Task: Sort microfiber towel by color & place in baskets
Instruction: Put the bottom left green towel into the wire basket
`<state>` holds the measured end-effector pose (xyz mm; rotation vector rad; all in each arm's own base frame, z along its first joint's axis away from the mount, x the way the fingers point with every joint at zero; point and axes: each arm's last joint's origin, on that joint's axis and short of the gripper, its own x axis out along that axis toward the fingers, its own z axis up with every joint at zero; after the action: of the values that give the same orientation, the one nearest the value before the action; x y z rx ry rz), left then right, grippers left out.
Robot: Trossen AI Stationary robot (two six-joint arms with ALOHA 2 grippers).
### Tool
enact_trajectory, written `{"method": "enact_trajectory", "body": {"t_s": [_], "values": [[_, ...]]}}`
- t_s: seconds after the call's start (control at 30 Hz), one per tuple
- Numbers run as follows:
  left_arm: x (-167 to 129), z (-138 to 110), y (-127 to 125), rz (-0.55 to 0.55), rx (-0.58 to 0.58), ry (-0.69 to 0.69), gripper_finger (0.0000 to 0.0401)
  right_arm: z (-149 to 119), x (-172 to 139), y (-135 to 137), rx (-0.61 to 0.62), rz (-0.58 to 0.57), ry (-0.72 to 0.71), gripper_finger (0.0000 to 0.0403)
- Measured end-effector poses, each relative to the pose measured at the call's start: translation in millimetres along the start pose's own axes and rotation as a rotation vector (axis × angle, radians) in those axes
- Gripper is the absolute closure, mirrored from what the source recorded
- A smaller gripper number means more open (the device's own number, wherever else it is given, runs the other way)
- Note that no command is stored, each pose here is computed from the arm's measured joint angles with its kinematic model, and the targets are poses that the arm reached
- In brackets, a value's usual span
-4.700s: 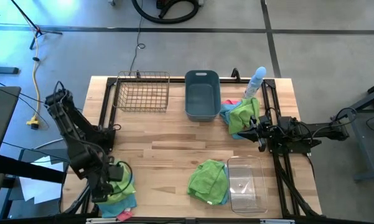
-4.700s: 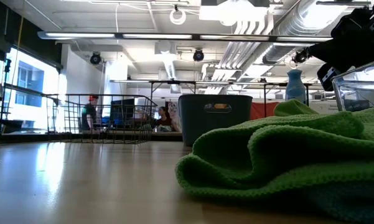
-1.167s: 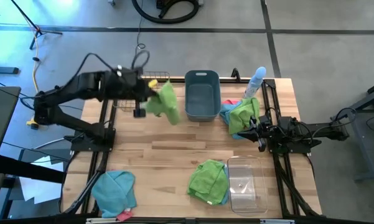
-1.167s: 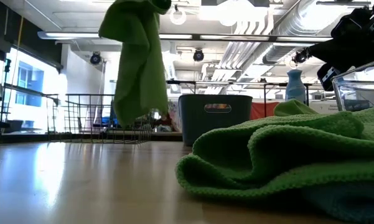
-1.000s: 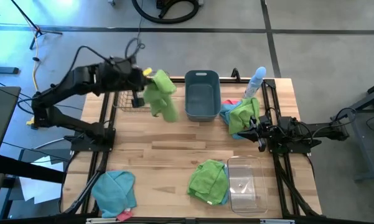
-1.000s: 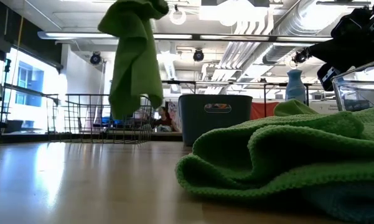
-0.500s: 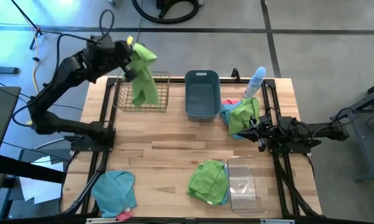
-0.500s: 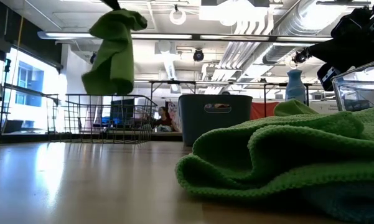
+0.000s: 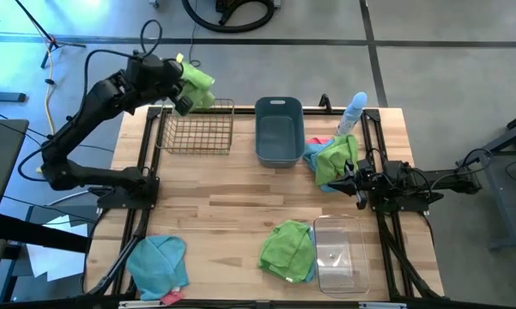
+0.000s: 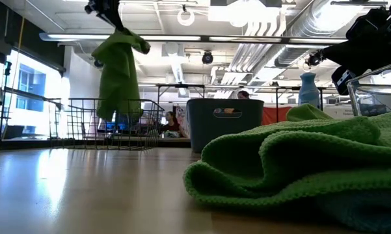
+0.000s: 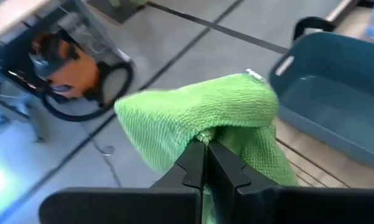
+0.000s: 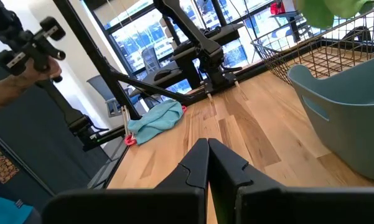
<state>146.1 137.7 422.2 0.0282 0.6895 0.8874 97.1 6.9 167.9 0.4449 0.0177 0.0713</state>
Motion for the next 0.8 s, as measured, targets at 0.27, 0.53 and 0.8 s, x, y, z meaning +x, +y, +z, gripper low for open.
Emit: {"method": "enact_trajectory", "body": {"t_s": [0.27,0.53,0.8], "values": [[-18.9,-19.1,-8.7,-0.066,-0.095,-0.033,0.0401,0.0,0.0,0.0,0.000,0.000,0.000,0.0402],[-36.0,-34.4,-15.0,-0.090,-0.138,-0.064,0.0401,0.0,0.0,0.0,0.000,0.000,0.000,0.0402],[-31.5,-50.7,-35.0,-0.155,-0.116,-0.021,0.0401,-0.1,0.0,0.0,0.000,0.000,0.000,0.0402]]}}
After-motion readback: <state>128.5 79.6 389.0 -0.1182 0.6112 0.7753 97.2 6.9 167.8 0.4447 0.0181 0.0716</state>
